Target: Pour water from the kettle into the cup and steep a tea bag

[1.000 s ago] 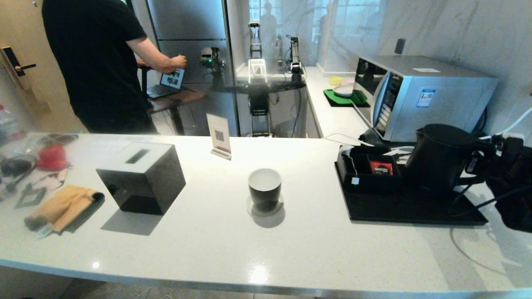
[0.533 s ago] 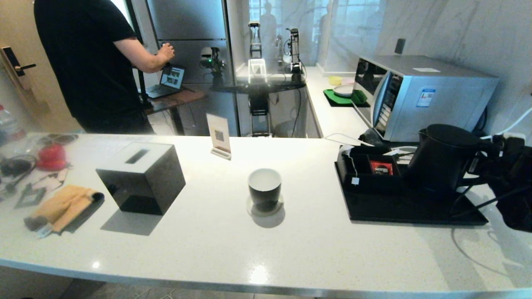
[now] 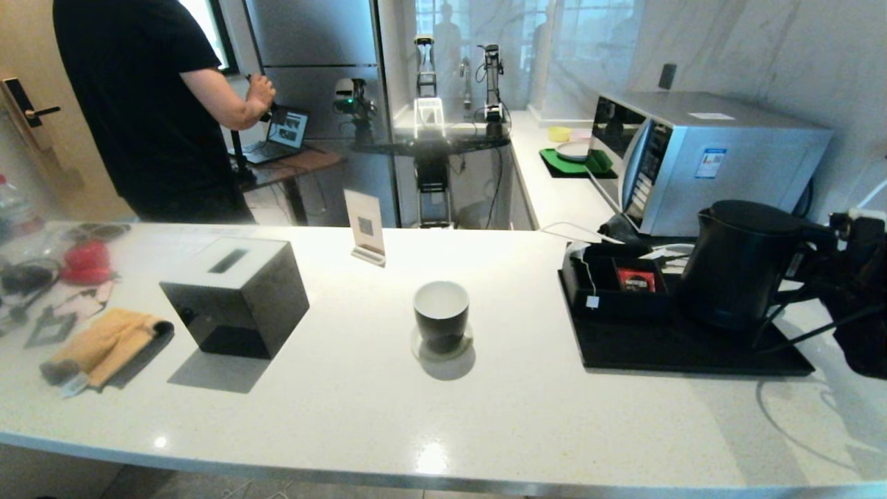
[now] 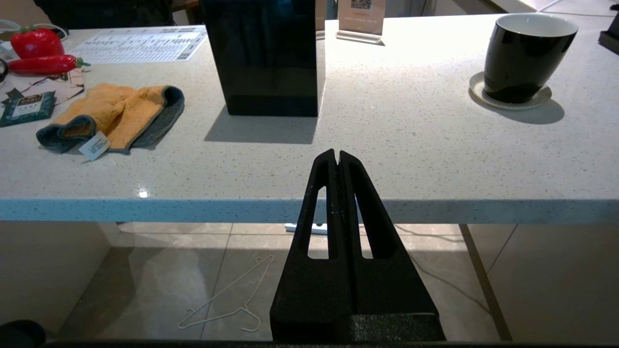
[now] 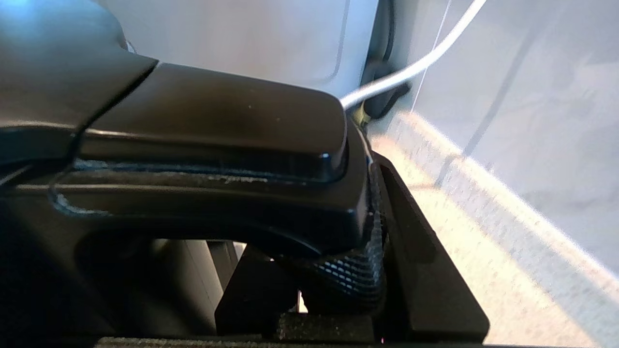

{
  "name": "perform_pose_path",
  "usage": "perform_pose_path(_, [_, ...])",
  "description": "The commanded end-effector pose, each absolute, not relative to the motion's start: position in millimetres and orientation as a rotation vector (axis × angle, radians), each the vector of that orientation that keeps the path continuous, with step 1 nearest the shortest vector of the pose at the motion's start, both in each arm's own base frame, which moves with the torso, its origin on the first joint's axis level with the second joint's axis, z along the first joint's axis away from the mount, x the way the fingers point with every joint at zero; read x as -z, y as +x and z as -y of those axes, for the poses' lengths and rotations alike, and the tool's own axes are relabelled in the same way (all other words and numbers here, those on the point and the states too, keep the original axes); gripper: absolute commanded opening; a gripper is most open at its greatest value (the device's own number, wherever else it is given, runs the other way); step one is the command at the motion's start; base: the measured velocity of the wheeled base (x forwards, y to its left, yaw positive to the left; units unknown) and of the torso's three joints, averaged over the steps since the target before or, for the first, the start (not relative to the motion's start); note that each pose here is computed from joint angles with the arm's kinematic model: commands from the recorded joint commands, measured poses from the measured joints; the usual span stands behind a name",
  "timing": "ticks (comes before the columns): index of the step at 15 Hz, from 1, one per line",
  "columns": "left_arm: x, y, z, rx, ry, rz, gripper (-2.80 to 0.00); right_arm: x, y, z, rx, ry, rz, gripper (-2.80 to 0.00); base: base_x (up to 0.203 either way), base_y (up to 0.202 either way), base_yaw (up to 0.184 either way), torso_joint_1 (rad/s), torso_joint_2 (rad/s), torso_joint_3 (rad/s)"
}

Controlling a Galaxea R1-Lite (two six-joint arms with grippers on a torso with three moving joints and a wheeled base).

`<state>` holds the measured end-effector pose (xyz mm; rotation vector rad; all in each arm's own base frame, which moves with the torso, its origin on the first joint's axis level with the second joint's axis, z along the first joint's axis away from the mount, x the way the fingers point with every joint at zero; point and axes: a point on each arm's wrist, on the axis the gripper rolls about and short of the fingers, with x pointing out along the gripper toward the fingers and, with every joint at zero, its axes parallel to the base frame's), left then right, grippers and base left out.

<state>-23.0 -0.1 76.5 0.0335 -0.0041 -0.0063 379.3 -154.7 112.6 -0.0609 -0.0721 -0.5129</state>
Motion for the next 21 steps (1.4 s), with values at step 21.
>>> perform_pose_path(21, [-76,-23,0,0.006,0.034,0.005,-2.80,-177,349,137,0.524,-0.016,0.170,-2.80,0.000,0.000,0.000,0.000,0.00,0.000])
